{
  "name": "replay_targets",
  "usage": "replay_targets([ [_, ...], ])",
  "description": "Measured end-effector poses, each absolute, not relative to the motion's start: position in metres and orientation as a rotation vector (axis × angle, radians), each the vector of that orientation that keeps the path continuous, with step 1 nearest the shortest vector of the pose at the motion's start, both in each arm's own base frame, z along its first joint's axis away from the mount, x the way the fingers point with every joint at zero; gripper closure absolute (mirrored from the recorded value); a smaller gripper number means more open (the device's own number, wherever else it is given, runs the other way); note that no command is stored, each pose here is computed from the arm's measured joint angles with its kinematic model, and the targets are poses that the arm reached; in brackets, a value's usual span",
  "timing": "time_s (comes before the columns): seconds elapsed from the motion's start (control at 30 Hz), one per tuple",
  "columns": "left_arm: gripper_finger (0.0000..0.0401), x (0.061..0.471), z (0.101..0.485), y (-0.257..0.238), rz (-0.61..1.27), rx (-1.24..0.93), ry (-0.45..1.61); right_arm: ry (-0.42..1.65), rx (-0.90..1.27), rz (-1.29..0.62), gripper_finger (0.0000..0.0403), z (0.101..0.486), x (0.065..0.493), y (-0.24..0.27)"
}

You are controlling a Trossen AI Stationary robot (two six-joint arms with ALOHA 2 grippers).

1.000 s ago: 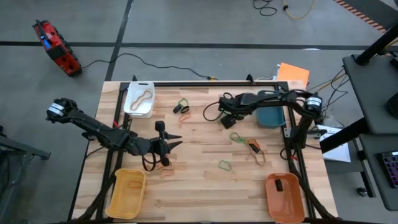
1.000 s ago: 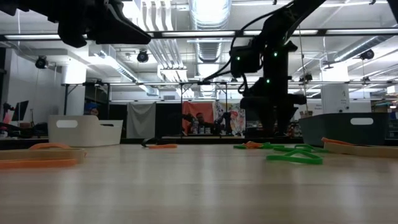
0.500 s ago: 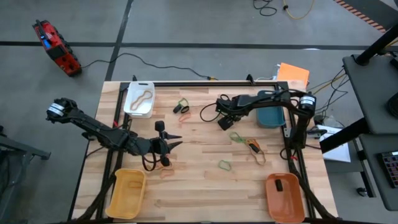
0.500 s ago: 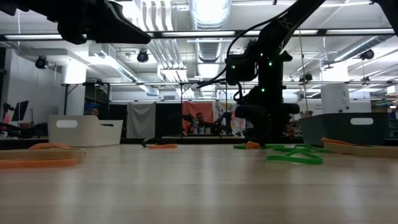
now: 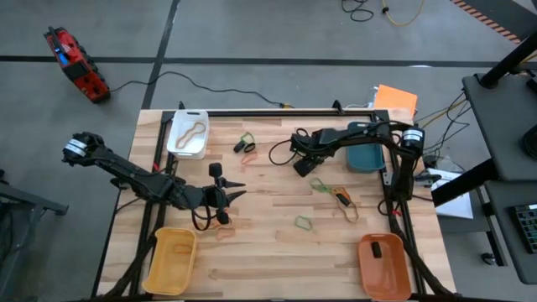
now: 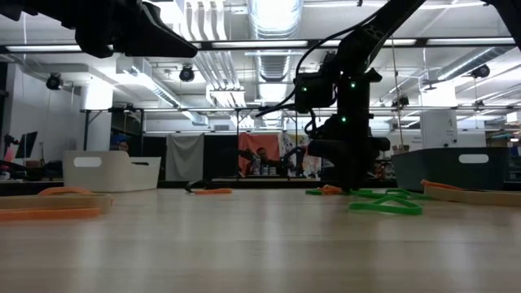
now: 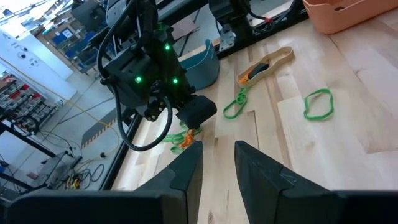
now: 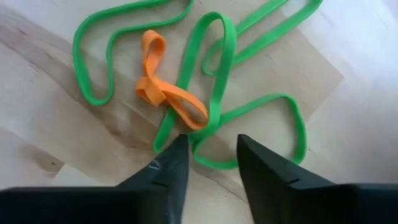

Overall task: Sort rubber bands into baskets
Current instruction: Put the green rubber band into the blue bin

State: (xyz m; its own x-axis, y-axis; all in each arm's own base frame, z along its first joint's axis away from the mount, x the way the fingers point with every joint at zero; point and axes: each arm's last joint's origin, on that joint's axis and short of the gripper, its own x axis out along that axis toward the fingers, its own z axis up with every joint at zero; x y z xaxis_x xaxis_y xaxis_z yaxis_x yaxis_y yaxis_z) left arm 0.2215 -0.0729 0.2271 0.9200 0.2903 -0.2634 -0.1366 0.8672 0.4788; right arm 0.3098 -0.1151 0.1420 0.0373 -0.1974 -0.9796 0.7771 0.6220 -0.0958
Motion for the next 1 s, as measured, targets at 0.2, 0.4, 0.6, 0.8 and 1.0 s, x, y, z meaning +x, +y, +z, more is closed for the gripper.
replay_targets([
  [0.2, 0.0323, 0.221, 0.227, -0.073, 0.227, 0.471, 0.337, 1.342, 0.532, -0.797, 0.0371, 0.142, 0.309, -0.115],
  [0.4, 0.0323, 0.221, 0.227, -0.073, 0.227, 0.472, 0.337, 1.324, 0.523, -0.788, 0.0390, 0.150, 0.308, -0.114],
  [0.6, 0.0323, 0.221, 0.227, -0.073, 0.227, 0.471, 0.337, 1.269, 0.513, -0.778, 0.0391, 0.169, 0.305, -0.111],
  [0.8, 0.0323, 0.221, 0.227, -0.073, 0.227, 0.471, 0.337, 1.197, 0.489, -0.776, 0.0391, 0.190, 0.301, -0.107],
  [1.0, 0.0323, 0.221, 0.227, -0.073, 0.229, 0.461, 0.336, 1.141, 0.515, -0.798, 0.0390, 0.201, 0.298, -0.105],
])
